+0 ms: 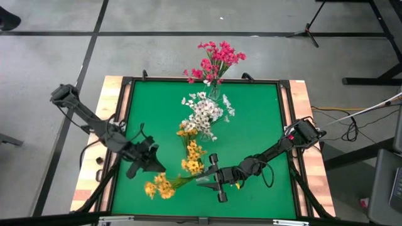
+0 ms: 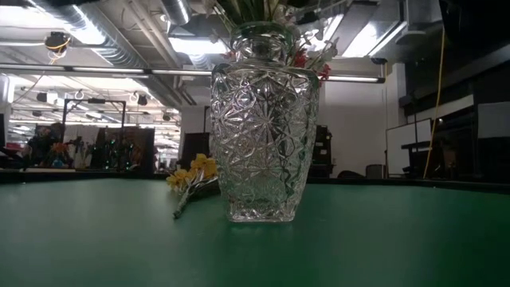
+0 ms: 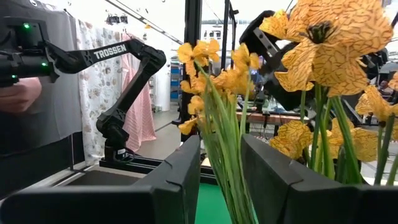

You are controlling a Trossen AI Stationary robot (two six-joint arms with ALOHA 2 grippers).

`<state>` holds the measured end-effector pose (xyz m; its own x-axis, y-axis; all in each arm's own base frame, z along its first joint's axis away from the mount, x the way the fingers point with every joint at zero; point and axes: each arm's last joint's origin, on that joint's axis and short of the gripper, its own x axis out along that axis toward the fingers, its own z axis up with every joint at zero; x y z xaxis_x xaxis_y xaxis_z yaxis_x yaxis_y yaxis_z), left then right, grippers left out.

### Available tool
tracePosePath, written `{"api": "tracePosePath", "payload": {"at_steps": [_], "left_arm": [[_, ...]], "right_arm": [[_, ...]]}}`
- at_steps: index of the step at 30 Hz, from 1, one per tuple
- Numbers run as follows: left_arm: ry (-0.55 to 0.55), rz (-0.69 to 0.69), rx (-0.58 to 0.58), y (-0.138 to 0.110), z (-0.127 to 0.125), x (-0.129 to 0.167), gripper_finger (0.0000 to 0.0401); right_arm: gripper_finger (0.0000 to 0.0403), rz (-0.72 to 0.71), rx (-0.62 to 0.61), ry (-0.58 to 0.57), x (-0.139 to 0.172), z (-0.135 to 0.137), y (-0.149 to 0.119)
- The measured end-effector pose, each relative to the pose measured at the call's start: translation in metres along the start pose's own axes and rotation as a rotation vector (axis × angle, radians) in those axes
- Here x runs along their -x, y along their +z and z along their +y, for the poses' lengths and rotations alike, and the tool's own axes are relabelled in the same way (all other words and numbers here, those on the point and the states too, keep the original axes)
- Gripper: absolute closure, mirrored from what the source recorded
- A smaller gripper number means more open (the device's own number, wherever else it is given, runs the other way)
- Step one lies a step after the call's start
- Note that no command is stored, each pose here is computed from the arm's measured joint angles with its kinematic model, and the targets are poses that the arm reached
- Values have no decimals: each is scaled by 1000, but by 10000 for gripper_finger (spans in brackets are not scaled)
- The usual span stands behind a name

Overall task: Sort flowers into vase by color
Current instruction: Put the bottom yellow flowers into the bottom transparent vase

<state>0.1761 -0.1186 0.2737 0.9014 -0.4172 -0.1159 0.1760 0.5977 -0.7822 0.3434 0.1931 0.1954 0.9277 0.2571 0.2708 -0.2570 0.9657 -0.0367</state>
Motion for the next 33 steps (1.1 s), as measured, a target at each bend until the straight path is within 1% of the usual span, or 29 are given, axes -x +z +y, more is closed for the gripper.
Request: {"api": "tracePosePath", "payload": {"at_steps": [2, 4, 7, 11, 14, 15, 21, 25, 28, 33], "left_arm": [[26, 40, 2, 1, 3, 5, 401], [78, 76, 3, -1, 7, 11, 401], [201, 137, 23, -8, 16, 21, 401], [383, 225, 95, -20, 31, 27, 401], [427, 249, 128, -26, 34, 22, 401], [421, 257, 130, -28, 34, 19, 401], [303, 320, 185, -39, 32, -9, 401], [209, 315, 222, -40, 29, -23, 401], [81, 281, 251, -34, 21, -31, 401], [-139, 211, 274, -20, 4, -33, 401]], "right_arm": [[286, 0, 0, 0, 0, 0, 0], [286, 0, 0, 0, 0, 0, 0], [286, 0, 0, 0, 0, 0, 0], [286, -1, 0, 0, 0, 0, 0], [286, -1, 0, 0, 0, 0, 0], [286, -1, 0, 0, 0, 0, 0], [286, -1, -1, 0, 0, 0, 0], [286, 0, 0, 0, 0, 0, 0], [286, 0, 0, 0, 0, 0, 0], [286, 0, 0, 0, 0, 0, 0]]}}
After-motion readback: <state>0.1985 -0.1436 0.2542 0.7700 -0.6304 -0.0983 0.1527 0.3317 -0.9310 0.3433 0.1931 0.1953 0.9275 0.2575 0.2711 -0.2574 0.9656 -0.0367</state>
